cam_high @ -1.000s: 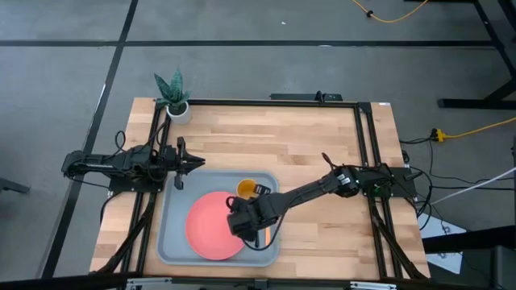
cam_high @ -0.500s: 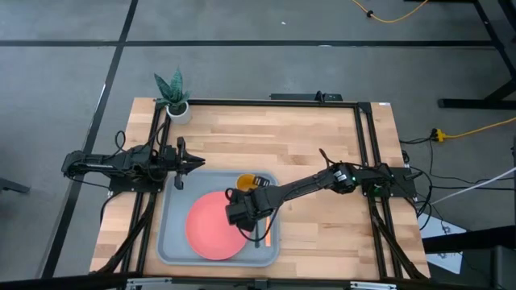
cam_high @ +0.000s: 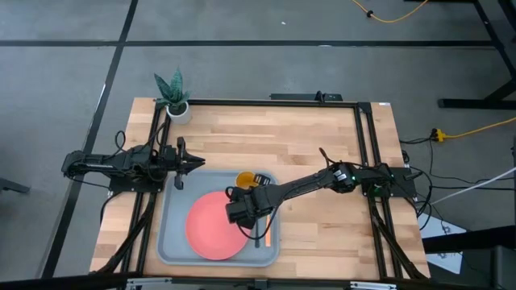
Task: Pick and place plate/cup/fork/spoon on tray
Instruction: Put the yellow cup to the top right of the pink plate on the grey tray, then adjust the black spoon on the grey tray
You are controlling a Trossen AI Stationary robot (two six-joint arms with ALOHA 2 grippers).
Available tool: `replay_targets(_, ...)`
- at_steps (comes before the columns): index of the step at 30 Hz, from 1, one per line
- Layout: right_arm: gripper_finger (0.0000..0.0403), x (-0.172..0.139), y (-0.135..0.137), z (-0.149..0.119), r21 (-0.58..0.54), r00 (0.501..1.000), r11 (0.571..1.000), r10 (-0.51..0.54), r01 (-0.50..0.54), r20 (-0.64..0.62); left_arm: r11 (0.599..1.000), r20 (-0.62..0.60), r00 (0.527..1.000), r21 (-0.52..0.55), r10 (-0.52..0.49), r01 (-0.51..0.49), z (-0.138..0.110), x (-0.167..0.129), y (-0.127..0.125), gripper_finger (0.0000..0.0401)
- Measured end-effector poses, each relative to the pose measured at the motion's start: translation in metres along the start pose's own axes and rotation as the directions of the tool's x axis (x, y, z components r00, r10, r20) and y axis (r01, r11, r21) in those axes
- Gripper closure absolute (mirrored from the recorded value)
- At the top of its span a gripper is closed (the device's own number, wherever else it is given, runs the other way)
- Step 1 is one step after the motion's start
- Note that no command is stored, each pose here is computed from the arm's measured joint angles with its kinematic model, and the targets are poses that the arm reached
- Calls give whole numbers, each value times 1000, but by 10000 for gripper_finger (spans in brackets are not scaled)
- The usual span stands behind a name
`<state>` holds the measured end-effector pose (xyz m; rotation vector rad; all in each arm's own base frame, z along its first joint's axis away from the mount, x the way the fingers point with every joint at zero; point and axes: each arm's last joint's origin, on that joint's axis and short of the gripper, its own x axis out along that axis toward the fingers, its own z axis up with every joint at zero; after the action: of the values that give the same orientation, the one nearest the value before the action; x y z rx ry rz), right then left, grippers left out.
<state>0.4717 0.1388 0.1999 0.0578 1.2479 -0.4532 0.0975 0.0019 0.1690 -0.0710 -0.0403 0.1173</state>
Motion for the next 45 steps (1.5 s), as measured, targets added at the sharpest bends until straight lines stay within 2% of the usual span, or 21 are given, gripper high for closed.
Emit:
replay_targets(8, 317, -8, 9, -10, 48, 988, 993, 113, -109, -105, 1000, 0, 1000, 0, 0, 0, 0, 0, 0, 360)
replay_targets(12, 317, -8, 26, -22, 7, 981, 988, 157, -157, -114, 1000, 0, 1000, 0, 0, 0, 0, 0, 0, 360)
replay_targets(19, 317, 1, 45, -47, -63, 973, 984, 153, -166, -172, 1000, 0, 1000, 0, 0, 0, 0, 0, 0, 360)
replay_targets(26, 317, -1, 55, -39, -117, 964, 959, 250, -259, -89, 1000, 0, 1000, 0, 0, 0, 0, 0, 0, 360)
replay_targets(35, 317, 21, 59, -51, -120, 944, 944, 286, -307, -166, 1000, 0, 1000, 0, 0, 0, 0, 0, 0, 360)
replay_targets(45, 317, 22, 55, -47, -98, 944, 946, 290, -308, -159, 1000, 0, 1000, 0, 0, 0, 0, 0, 0, 360)
